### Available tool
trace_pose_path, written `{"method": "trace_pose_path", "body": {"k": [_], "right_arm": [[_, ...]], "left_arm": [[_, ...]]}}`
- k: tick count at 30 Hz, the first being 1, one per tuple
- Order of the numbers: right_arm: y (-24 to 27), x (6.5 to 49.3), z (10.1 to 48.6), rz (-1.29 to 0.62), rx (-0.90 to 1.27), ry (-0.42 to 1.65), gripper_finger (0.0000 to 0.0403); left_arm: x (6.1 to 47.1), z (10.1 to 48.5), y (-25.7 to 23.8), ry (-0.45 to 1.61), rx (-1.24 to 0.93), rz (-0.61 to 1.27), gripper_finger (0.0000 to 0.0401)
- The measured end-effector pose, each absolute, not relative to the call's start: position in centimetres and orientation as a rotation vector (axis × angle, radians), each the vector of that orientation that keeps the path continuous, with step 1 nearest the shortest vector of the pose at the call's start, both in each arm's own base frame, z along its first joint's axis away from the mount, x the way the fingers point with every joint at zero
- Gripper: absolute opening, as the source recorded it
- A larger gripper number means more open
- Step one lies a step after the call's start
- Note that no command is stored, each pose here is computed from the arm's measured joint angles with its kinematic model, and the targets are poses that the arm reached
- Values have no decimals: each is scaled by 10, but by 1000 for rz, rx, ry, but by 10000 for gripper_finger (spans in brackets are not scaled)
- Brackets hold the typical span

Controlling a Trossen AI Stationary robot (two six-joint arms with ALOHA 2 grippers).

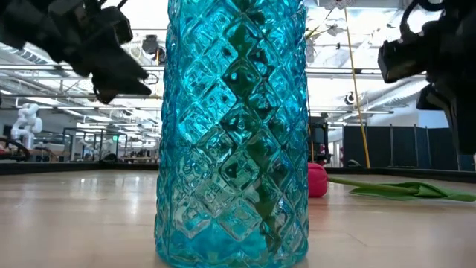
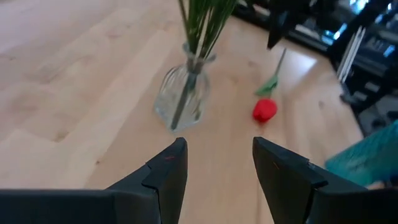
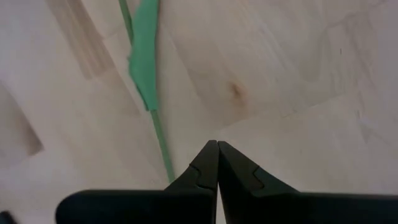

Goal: Sort flowers into vase by color
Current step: Put the red tulip into the blue vase

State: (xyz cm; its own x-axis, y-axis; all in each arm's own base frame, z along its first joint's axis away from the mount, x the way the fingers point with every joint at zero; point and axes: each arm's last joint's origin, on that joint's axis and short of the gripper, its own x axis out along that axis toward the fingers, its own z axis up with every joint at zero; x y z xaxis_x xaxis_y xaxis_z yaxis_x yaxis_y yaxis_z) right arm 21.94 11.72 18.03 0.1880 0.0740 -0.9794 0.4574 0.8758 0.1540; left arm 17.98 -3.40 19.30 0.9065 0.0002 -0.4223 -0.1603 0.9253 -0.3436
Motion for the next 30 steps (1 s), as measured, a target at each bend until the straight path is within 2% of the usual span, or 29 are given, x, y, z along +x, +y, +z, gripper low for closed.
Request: {"method": "trace_pose_path", "body": {"k": [9, 19, 23, 30], "right_arm": [[127, 217, 179, -232, 430, 1371, 0], [135, 221, 182, -129, 380, 1308, 0], [133, 224, 183, -148, 354, 1275, 1], [131, 224, 183, -152, 336, 1266, 43]], "left_arm": [[193, 209, -70, 345, -352, 116, 187], [198, 202, -96, 392, -326, 18, 187], [197, 200, -103, 399, -388, 5, 187], [197, 198, -104, 408, -412, 7, 187]]}}
